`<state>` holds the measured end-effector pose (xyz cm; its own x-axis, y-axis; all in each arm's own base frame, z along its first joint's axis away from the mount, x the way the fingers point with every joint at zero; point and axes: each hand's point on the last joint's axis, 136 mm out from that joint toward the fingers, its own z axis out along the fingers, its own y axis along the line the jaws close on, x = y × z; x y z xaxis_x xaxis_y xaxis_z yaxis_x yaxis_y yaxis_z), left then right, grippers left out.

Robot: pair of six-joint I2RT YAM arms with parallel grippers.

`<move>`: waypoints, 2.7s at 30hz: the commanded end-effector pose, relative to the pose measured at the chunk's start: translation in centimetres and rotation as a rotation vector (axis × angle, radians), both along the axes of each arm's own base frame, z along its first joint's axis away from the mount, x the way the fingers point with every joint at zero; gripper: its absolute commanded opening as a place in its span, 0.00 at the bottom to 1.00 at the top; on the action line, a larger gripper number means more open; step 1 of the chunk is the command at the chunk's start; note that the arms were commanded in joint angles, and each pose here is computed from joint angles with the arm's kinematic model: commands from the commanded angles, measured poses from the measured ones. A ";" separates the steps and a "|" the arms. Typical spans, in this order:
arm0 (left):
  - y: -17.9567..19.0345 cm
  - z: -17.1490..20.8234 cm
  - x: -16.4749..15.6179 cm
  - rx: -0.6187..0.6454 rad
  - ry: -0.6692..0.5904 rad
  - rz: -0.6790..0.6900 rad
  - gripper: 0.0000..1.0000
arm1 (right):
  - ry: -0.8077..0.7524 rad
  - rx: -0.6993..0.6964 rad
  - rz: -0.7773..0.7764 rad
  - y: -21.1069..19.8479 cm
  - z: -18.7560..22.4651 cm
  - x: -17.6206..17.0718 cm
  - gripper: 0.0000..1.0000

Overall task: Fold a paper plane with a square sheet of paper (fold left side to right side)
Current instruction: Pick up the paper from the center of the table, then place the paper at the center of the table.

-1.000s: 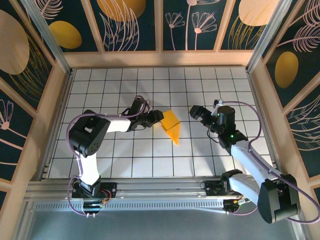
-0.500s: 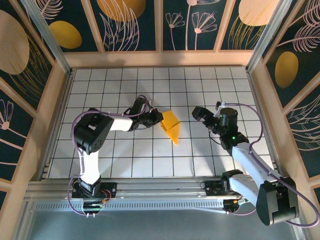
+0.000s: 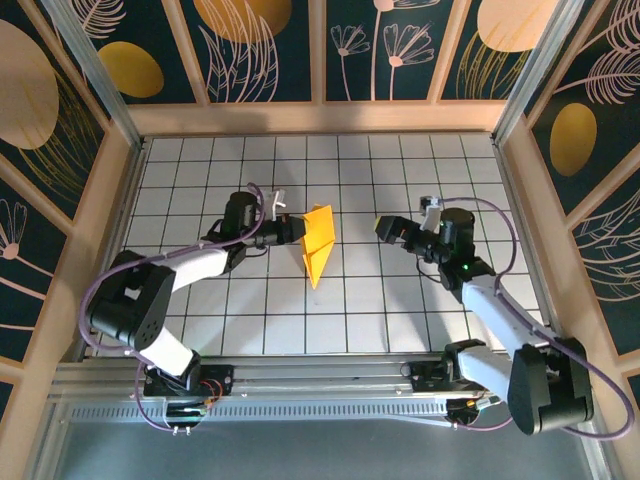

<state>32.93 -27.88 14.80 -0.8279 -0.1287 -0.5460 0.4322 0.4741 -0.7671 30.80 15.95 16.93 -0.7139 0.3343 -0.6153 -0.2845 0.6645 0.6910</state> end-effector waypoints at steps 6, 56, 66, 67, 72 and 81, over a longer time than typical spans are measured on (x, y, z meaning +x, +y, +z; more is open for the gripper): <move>-0.3 3.7 -3.5 -0.061 -0.202 -0.194 0.00 | -0.052 0.025 0.347 4.8 -1.4 -2.2 0.99; -0.2 0.6 -3.0 -0.021 -0.101 -0.172 0.00 | -0.122 0.086 0.681 12.2 -0.9 -3.2 0.41; 0.8 -1.9 -2.0 0.070 -0.065 -0.093 0.29 | 0.009 0.019 0.533 12.1 -4.0 -0.1 0.00; 1.3 -2.5 -1.5 0.108 -0.063 -0.050 0.37 | 0.034 0.013 0.505 11.9 -4.5 0.3 0.00; 3.8 -2.6 0.0 0.232 -0.095 0.107 0.48 | 0.181 -0.021 0.394 11.2 -6.5 1.1 0.00; 3.4 -2.1 -3.5 0.474 -0.168 0.130 0.50 | 0.431 -0.045 0.206 8.9 -8.5 1.9 0.00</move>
